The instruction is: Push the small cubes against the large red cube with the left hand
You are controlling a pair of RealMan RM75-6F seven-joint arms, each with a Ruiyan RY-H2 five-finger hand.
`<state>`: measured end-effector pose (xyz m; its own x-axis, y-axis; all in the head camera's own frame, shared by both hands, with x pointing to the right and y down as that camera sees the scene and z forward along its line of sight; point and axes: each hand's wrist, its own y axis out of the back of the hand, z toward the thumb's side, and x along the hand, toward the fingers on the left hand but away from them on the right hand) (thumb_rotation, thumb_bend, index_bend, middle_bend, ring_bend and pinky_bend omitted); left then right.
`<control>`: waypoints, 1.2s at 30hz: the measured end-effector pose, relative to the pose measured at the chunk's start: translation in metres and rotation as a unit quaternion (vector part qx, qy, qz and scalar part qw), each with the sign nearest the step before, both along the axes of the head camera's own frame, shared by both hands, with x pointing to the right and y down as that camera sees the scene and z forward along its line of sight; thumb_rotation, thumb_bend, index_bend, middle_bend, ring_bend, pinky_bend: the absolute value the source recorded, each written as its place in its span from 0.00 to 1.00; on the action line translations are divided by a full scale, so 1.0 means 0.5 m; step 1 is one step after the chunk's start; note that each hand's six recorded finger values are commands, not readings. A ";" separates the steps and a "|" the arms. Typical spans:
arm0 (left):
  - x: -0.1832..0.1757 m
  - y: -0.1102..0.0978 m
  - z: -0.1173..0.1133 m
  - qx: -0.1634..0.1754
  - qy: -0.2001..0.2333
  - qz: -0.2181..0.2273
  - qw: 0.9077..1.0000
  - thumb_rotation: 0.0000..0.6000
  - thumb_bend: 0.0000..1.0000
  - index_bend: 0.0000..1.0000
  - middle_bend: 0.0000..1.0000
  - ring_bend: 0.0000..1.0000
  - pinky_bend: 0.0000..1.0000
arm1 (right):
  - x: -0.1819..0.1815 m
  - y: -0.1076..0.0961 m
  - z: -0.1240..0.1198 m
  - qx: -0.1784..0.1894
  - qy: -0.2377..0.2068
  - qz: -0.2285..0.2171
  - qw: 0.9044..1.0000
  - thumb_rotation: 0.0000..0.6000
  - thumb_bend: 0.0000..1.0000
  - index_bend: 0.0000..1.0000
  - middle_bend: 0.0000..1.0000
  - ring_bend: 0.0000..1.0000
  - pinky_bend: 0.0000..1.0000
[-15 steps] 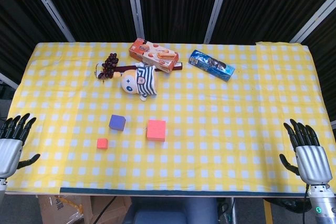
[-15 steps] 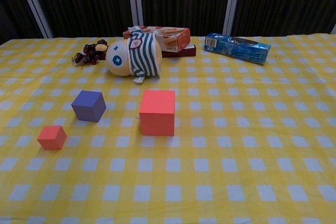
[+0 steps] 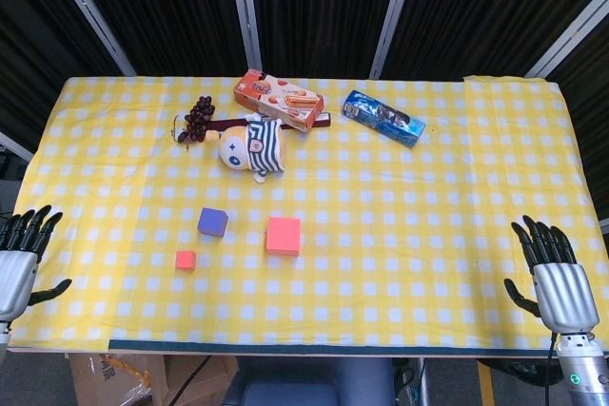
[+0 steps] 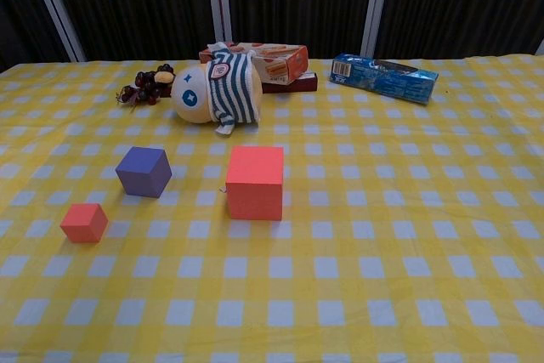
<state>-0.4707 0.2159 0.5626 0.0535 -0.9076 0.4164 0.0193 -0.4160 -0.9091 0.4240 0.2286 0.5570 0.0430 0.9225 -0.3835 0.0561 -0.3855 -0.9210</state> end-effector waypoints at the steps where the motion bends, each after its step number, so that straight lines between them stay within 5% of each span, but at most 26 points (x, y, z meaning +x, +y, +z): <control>1: 0.001 0.000 0.000 0.000 -0.001 0.001 1.000 1.00 0.00 0.00 0.00 0.00 0.05 | 0.001 0.000 0.000 0.000 -0.001 0.001 1.000 1.00 0.36 0.00 0.00 0.00 0.07; 11: 0.008 -0.001 0.006 -0.010 0.003 -0.001 1.000 1.00 0.01 0.00 0.00 0.00 0.07 | 0.001 0.003 -0.004 0.002 -0.005 0.000 1.000 1.00 0.36 0.00 0.00 0.00 0.07; 17: 0.044 -0.043 0.024 -0.022 0.031 0.003 0.999 1.00 0.08 0.06 0.00 0.00 0.14 | -0.005 0.003 -0.008 0.005 -0.013 -0.003 1.000 1.00 0.36 0.00 0.00 0.00 0.07; 30: 0.228 -0.182 0.136 -0.087 -0.002 0.087 0.992 1.00 0.12 0.21 0.00 0.00 0.15 | -0.003 0.002 -0.012 0.013 -0.036 -0.001 0.999 1.00 0.36 0.00 0.00 0.00 0.07; 36: 0.329 -0.210 0.177 -0.111 -0.003 0.122 0.986 1.00 0.14 0.27 0.00 0.00 0.16 | 0.003 0.001 -0.019 0.021 -0.044 0.007 0.999 1.00 0.36 0.00 0.00 0.00 0.07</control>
<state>-0.3062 0.1107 0.6511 0.2558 -0.7546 0.6042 0.1482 -0.5870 -0.7959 0.4257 0.2292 0.5474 0.0624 0.9387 -0.3390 0.1434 -0.3446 -0.9277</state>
